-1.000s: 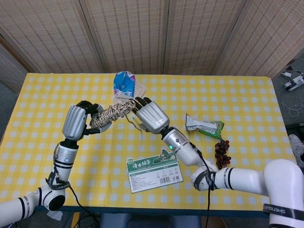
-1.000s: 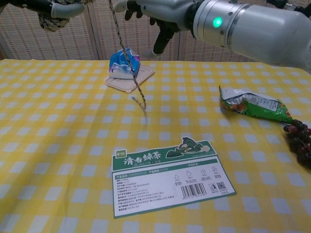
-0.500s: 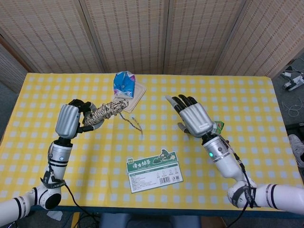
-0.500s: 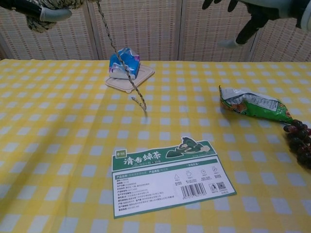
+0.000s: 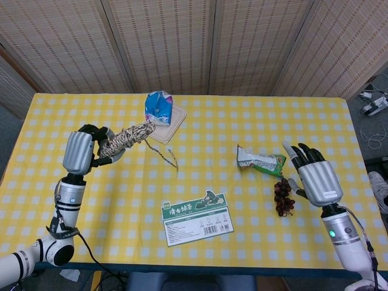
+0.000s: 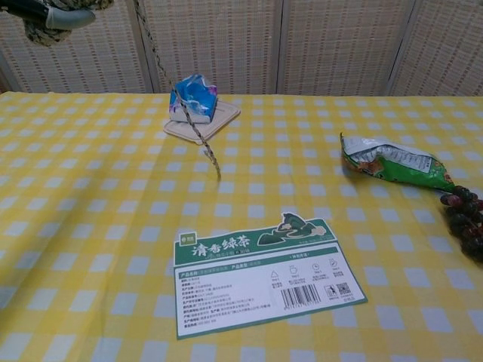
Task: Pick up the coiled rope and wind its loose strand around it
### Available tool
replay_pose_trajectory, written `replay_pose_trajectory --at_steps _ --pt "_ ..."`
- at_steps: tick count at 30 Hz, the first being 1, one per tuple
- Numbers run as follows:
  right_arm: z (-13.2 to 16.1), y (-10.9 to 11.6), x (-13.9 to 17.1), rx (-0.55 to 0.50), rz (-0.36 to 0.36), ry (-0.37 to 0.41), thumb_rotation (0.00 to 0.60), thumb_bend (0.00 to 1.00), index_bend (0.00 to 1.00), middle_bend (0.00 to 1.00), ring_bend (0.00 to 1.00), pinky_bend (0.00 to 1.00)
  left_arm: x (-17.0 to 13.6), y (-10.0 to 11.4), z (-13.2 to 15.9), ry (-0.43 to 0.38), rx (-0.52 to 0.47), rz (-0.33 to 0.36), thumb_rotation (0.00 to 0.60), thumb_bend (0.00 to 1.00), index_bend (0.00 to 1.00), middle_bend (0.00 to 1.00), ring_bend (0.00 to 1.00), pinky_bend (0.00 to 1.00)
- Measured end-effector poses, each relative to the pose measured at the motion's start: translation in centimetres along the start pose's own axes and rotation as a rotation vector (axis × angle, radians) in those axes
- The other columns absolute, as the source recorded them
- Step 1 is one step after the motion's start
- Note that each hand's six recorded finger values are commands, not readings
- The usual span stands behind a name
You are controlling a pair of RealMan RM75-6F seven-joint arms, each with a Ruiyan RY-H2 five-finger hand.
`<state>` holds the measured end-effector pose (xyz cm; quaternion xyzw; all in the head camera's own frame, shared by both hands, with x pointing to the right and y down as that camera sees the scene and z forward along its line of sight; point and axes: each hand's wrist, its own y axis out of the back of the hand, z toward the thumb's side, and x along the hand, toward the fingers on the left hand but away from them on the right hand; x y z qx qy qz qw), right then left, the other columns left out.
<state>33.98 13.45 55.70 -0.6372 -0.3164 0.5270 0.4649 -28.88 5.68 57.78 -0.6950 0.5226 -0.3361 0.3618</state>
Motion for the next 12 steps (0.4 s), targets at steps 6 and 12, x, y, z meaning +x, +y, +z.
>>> replay_pose_trajectory --at_steps 6,12 --pt "-3.0 -0.4 4.2 0.008 -0.014 -0.055 0.6 0.26 0.0 0.2 0.12 0.22 -0.1 0.4 -0.2 0.002 0.015 0.009 0.541 0.23 0.75 0.87 0.67 0.42" --pt "-4.4 -0.8 6.7 0.01 -0.013 -0.096 0.6 0.26 0.0 0.2 0.12 0.22 -0.3 0.7 -0.5 0.008 0.025 0.017 0.544 0.23 0.75 0.87 0.67 0.42"
